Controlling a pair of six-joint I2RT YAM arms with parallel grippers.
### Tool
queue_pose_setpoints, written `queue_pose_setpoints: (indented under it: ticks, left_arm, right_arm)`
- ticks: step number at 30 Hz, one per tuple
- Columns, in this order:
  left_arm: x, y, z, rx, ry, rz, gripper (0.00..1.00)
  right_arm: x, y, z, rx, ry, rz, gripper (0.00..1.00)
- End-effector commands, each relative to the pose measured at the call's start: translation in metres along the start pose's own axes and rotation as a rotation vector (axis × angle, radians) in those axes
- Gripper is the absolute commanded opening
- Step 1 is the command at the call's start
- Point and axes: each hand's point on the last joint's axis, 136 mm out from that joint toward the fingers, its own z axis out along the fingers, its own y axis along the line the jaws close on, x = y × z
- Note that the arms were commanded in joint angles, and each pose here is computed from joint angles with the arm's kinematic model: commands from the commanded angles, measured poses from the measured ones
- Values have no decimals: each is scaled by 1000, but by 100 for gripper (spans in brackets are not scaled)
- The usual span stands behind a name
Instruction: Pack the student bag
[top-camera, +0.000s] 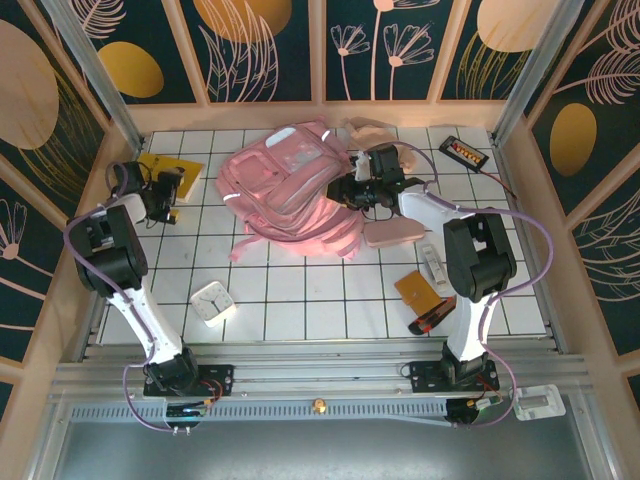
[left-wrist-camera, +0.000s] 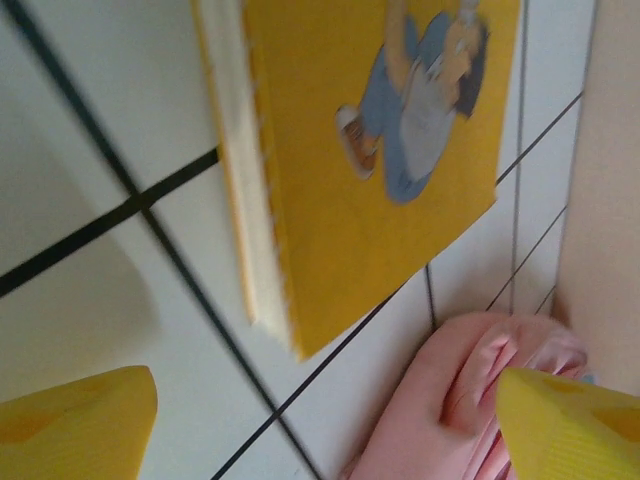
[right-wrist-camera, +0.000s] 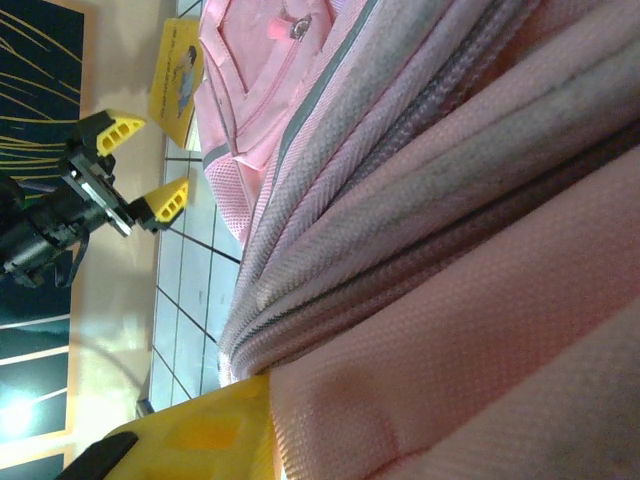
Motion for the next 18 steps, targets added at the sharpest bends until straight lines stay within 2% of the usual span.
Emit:
queue_pose_setpoints:
  ticks: [1, 9, 18]
  left_arm:
    - [-13, -17, 7, 57, -14, -33, 85]
    - [-20, -3, 22, -12, -19, -69, 73]
    - [-29, 23, 37, -131, -37, -99, 50]
  right_arm:
    - [-9, 7, 1, -7, -17, -35, 30]
    - [-16, 4, 6, 6, -24, -23, 29]
    - [-19, 0, 5, 22, -39, -18, 29]
